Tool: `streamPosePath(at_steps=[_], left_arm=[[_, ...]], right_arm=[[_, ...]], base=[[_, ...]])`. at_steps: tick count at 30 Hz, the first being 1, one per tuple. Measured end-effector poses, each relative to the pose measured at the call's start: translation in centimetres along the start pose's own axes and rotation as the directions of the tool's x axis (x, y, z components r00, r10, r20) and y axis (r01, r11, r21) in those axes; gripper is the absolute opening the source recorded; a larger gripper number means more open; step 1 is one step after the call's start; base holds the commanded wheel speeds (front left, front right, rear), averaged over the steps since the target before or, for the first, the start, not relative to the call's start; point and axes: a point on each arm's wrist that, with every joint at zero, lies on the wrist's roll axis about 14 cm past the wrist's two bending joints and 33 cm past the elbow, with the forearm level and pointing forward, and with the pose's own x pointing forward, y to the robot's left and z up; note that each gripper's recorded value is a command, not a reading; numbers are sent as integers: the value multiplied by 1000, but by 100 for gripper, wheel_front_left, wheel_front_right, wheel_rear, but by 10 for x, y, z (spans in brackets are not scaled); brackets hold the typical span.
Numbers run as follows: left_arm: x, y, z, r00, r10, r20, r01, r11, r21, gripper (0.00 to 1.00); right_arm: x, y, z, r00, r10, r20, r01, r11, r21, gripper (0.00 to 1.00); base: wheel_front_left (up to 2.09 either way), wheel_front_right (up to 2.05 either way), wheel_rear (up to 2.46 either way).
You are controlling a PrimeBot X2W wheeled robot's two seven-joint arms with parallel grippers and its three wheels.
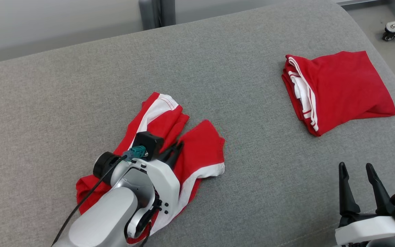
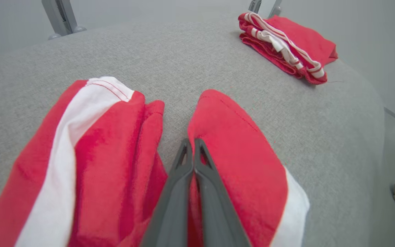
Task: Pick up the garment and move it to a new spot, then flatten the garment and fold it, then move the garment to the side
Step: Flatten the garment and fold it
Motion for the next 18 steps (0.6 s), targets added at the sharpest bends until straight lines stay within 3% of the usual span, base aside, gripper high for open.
streamPosePath(at_steps=[3,4,5,7,8,11,15,18], left_arm=[[5,14,-19,998,38,-40,-37,999,22,0],[7,14,-27,997,37,-61,-35,999,34,6],[8,13,-33,997,32,-76,-30,999,29,24],[10,13,-40,996,35,-82,-33,999,31,95],[12,11,-42,996,28,-81,-26,999,22,100],[13,9,-43,998,26,-64,-25,1000,9,100],[9,12,-13,996,49,75,-48,999,-21,100],[-5,21,23,968,94,233,-86,995,-45,100]], right_arm=[[0,2,-2,1000,7,-5,-7,1000,-2,100],[0,3,-2,1000,9,-7,-9,1000,-4,100],[1,3,-2,1000,10,-8,-10,1000,-6,100],[2,4,-2,1000,12,-6,-12,1000,-10,100],[2,3,-1,1000,11,-5,-11,1000,-10,100],[1,1,-1,1000,6,-5,-6,1000,-13,100],[-3,-1,-1,1000,3,-2,-3,1000,-15,100],[-5,0,7,1000,7,24,-6,1000,-21,100]], base=[[0,0,0],[0,0,0],[0,0,0],[0,0,0],[0,0,0],[0,0,0],[0,0,0],[0,0,0]])
